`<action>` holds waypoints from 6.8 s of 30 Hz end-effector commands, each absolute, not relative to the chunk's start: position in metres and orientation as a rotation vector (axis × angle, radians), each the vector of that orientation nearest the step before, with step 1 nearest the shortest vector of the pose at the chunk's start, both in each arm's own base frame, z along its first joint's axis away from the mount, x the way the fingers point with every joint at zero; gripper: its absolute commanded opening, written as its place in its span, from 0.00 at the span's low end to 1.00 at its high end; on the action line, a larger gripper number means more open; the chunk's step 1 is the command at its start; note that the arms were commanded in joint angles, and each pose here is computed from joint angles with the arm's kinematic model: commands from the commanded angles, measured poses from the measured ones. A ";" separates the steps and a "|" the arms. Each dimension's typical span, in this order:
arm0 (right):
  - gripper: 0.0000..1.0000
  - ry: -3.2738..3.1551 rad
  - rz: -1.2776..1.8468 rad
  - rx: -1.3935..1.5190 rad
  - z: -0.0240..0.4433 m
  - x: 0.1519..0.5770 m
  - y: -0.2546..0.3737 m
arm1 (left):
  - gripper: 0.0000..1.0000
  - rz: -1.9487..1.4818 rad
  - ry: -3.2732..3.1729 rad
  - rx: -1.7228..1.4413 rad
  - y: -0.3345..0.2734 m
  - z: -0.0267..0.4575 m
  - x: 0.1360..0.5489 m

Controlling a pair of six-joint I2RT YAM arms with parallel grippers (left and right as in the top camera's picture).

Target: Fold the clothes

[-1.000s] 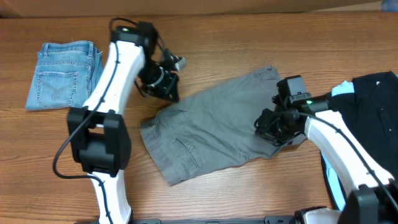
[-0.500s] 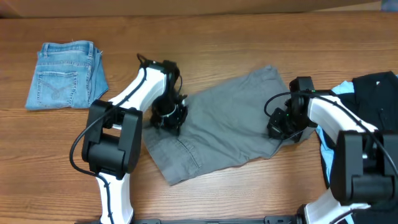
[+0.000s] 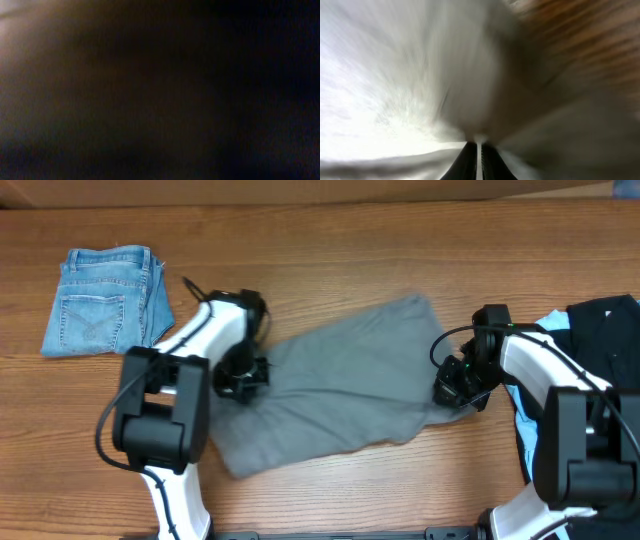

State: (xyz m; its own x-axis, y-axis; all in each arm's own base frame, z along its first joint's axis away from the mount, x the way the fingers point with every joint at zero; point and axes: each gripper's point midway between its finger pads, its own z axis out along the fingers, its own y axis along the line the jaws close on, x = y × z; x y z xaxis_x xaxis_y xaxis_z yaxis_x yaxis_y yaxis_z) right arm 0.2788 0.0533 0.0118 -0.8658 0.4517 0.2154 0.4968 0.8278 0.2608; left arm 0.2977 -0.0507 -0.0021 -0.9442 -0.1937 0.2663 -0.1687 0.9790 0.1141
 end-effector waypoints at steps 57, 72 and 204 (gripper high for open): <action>0.66 -3.497 -1.063 -0.287 0.101 0.413 0.118 | 0.35 -0.013 -3.016 0.115 -0.059 0.183 0.302; 0.37 -3.410 -1.222 -0.210 0.059 0.430 0.137 | 0.42 -0.041 -2.940 0.164 -0.057 0.112 0.291; 0.76 -2.981 -0.659 -0.481 0.025 0.261 0.062 | 0.46 -0.042 -2.937 0.425 0.037 0.041 0.258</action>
